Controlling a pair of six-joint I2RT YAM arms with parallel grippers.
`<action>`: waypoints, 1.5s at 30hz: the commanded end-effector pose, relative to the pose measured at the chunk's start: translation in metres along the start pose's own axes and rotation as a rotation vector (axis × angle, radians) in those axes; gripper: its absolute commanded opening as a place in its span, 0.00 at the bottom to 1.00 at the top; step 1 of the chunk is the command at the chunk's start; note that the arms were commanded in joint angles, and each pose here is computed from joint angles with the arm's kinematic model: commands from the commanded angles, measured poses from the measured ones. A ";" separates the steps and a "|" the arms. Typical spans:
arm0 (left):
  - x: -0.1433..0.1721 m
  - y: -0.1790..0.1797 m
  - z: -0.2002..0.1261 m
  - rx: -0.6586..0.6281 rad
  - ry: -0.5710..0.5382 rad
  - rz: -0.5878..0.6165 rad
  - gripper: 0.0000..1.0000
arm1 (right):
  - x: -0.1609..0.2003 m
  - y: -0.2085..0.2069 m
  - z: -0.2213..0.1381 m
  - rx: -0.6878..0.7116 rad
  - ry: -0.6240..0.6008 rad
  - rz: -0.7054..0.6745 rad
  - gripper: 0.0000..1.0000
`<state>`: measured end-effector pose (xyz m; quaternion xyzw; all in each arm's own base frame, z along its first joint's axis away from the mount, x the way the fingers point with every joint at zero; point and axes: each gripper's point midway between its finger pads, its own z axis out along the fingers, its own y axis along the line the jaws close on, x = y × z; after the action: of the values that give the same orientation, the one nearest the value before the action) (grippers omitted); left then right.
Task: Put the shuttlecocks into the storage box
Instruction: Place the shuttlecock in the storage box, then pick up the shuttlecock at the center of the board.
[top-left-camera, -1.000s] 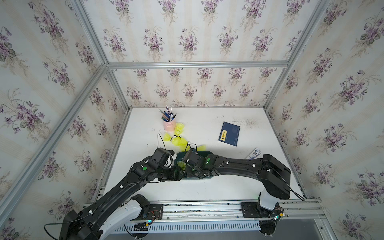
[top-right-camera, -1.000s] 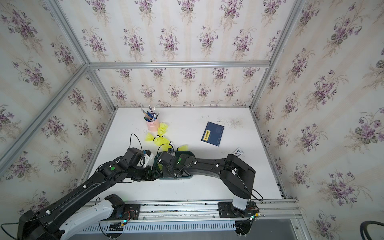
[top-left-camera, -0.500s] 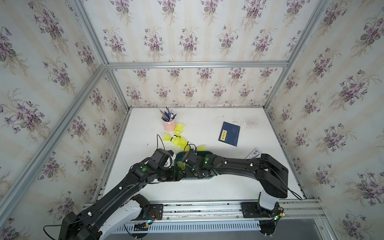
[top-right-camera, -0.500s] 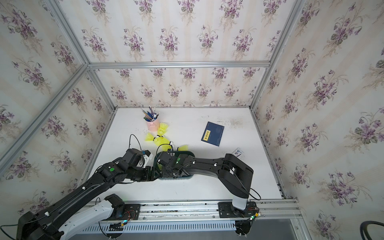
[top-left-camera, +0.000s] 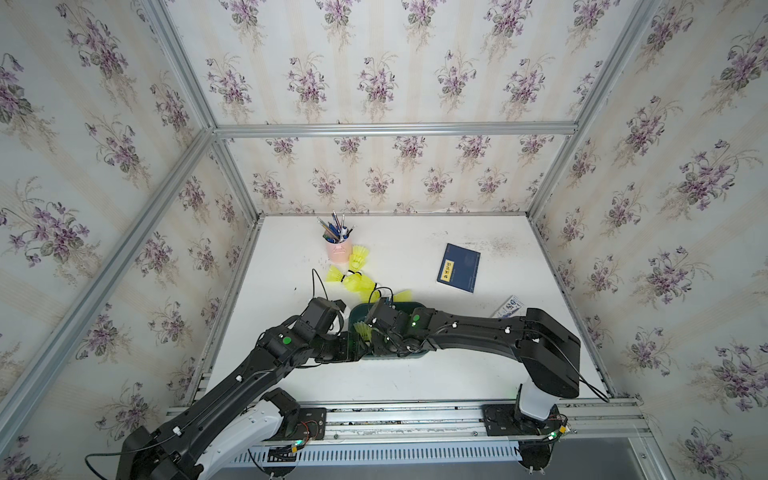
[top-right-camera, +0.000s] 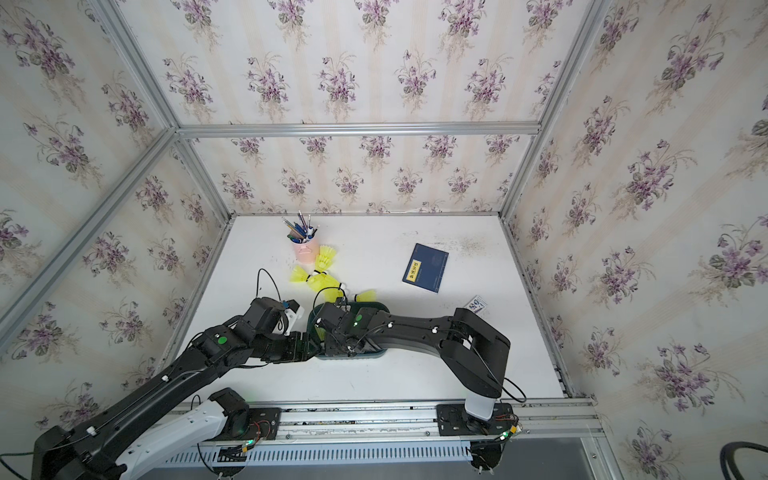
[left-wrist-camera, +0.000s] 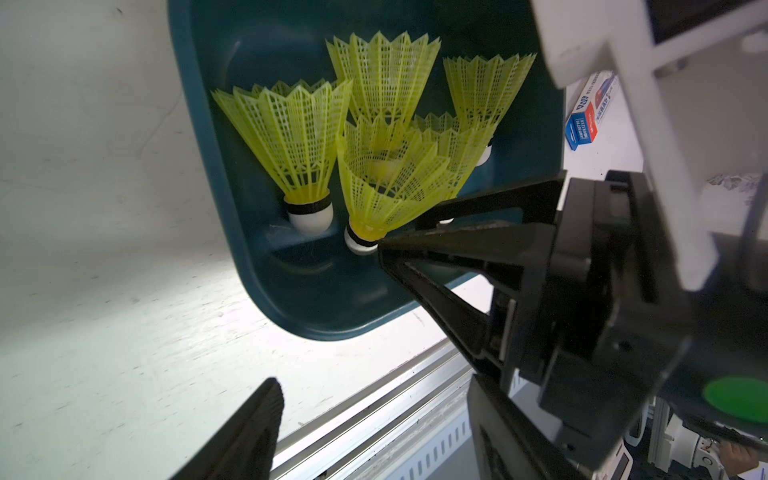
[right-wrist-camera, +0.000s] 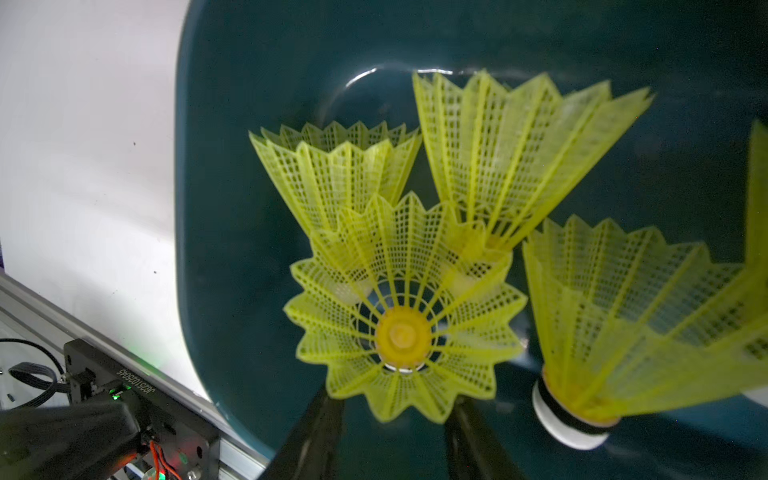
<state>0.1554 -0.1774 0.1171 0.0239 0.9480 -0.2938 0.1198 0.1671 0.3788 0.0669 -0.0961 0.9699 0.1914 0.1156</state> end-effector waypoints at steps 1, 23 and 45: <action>-0.002 0.000 -0.001 -0.005 -0.008 0.002 0.74 | -0.002 -0.001 -0.006 0.009 -0.010 -0.005 0.43; -0.061 -0.040 -0.033 0.023 -0.099 0.055 0.75 | -0.101 -0.009 -0.088 0.008 -0.178 0.081 0.37; -0.155 -0.013 0.008 -0.017 -0.077 0.000 0.74 | -0.168 -0.056 -0.022 0.081 -0.061 0.322 0.38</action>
<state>0.2952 -0.1882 0.1574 0.0043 0.9469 -0.2842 0.1502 0.3389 0.3443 0.1182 0.0690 0.9727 0.1751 0.1355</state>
